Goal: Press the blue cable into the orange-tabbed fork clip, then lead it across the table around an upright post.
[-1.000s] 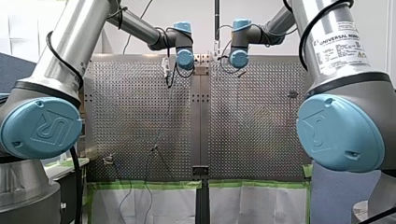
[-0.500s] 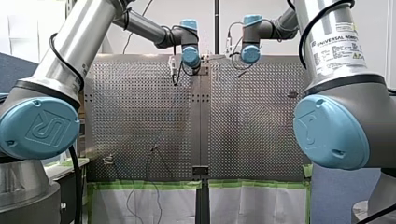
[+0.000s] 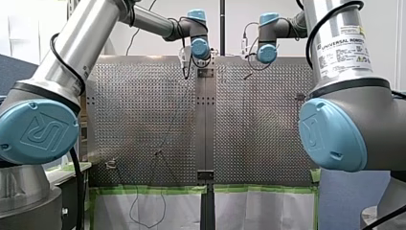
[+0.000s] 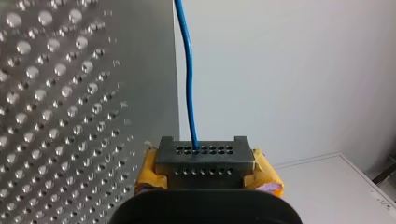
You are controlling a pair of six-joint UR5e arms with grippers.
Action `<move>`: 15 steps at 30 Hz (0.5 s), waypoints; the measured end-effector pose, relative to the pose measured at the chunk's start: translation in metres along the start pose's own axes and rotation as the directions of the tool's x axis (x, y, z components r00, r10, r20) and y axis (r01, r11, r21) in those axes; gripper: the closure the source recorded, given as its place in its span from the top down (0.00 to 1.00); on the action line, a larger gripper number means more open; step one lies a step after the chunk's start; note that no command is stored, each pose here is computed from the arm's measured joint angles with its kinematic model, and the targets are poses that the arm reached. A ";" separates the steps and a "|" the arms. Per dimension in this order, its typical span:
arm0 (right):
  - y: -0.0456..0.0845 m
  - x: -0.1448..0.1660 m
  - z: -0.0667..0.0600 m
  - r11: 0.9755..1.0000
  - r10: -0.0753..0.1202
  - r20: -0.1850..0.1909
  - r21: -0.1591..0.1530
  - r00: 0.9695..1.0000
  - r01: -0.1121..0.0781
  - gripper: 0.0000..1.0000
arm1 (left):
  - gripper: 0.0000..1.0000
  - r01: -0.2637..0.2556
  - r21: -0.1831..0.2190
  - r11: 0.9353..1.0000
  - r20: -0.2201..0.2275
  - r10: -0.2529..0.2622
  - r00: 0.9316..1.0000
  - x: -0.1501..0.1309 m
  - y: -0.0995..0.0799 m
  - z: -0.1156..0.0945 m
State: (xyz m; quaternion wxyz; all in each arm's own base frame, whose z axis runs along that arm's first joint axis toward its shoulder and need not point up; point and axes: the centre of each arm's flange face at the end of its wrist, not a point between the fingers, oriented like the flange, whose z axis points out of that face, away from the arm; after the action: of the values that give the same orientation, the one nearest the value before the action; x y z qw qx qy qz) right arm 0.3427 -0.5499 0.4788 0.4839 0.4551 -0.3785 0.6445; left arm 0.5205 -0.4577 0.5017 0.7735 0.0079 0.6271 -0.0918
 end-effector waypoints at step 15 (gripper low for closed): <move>0.045 0.000 0.012 1.000 -0.007 0.016 -0.003 1.000 0.007 0.00 | 0.00 -0.022 0.078 0.997 -0.095 0.029 0.995 0.040 -0.050 -0.002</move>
State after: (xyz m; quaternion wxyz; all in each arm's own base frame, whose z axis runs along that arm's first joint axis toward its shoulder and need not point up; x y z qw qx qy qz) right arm 0.3019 -0.5718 0.4798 0.4840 0.4609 -0.3819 0.6384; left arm 0.5192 -0.5120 0.4674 0.7425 0.0501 0.6595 -0.1056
